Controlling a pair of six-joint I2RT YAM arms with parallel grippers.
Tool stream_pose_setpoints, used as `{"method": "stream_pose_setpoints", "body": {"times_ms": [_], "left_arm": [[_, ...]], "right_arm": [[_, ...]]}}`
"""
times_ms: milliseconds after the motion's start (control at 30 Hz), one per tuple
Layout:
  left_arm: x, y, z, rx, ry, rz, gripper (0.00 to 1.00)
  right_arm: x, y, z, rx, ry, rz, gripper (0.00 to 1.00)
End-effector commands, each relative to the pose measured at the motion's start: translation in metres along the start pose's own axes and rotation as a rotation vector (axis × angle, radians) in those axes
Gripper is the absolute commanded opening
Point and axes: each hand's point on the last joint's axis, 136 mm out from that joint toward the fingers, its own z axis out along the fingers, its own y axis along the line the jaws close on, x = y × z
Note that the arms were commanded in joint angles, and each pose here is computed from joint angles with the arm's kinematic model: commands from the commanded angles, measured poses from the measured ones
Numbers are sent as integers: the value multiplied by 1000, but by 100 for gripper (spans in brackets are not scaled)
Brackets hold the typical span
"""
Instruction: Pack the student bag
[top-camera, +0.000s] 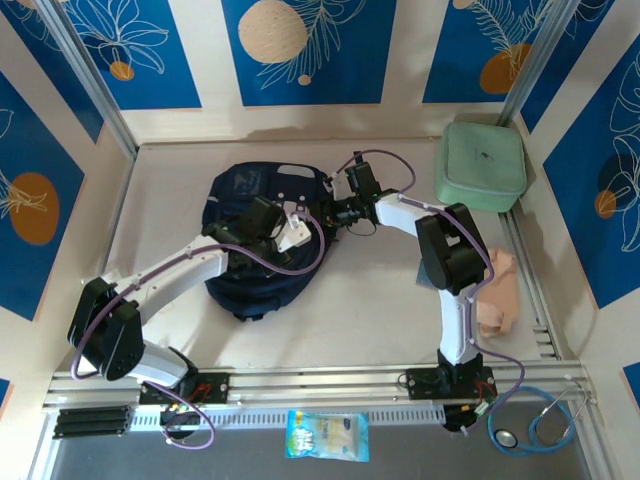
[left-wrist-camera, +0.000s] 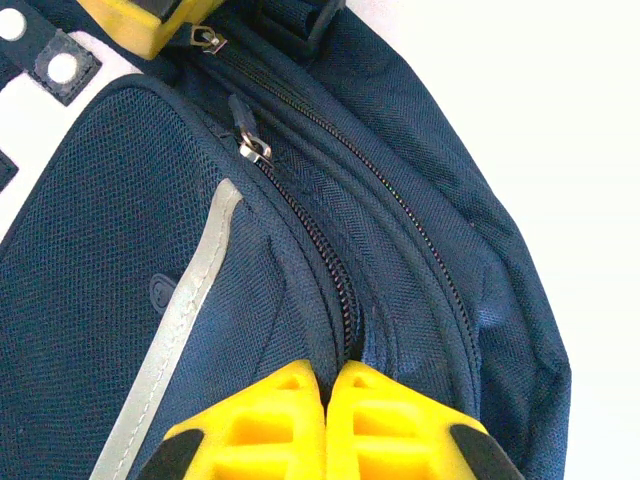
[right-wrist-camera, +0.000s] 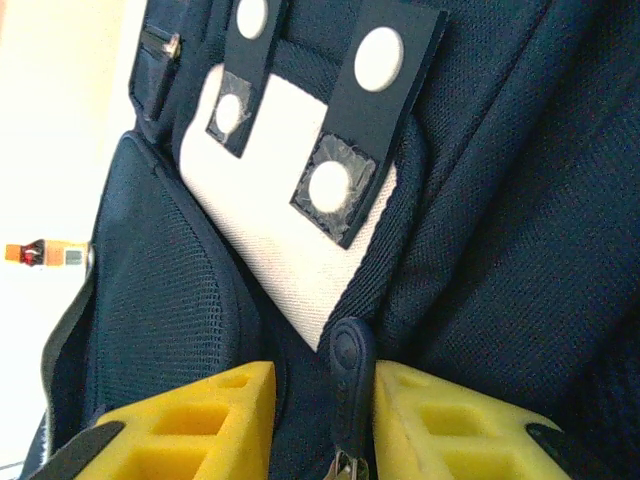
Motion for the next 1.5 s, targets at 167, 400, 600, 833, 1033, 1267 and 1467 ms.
{"method": "stream_pose_setpoints", "body": {"times_ms": [167, 400, 600, 833, 1033, 1267, 1467], "left_arm": [[-21, 12, -11, -43, -68, -31, 4], [-18, 19, -12, -70, -36, -66, 4], [-23, 21, -15, -18, -71, -140, 3], [-44, 23, -20, 89, -150, -262, 4], [-70, 24, -18, 159, -223, -334, 3], [-86, 34, 4, 174, -197, -385, 4], [-103, 34, 17, 241, -206, -426, 4]], "right_arm": [[15, -3, 12, 43, 62, -23, 16], [2, 18, -16, 15, -34, -56, 2], [1, 60, -52, -142, -109, -72, 2], [16, 83, -74, -212, -165, -115, 0], [38, 100, -82, -213, -206, -203, 0], [66, 110, -86, -245, -252, -243, 0], [79, 108, -86, -218, -276, -272, 0]]}}
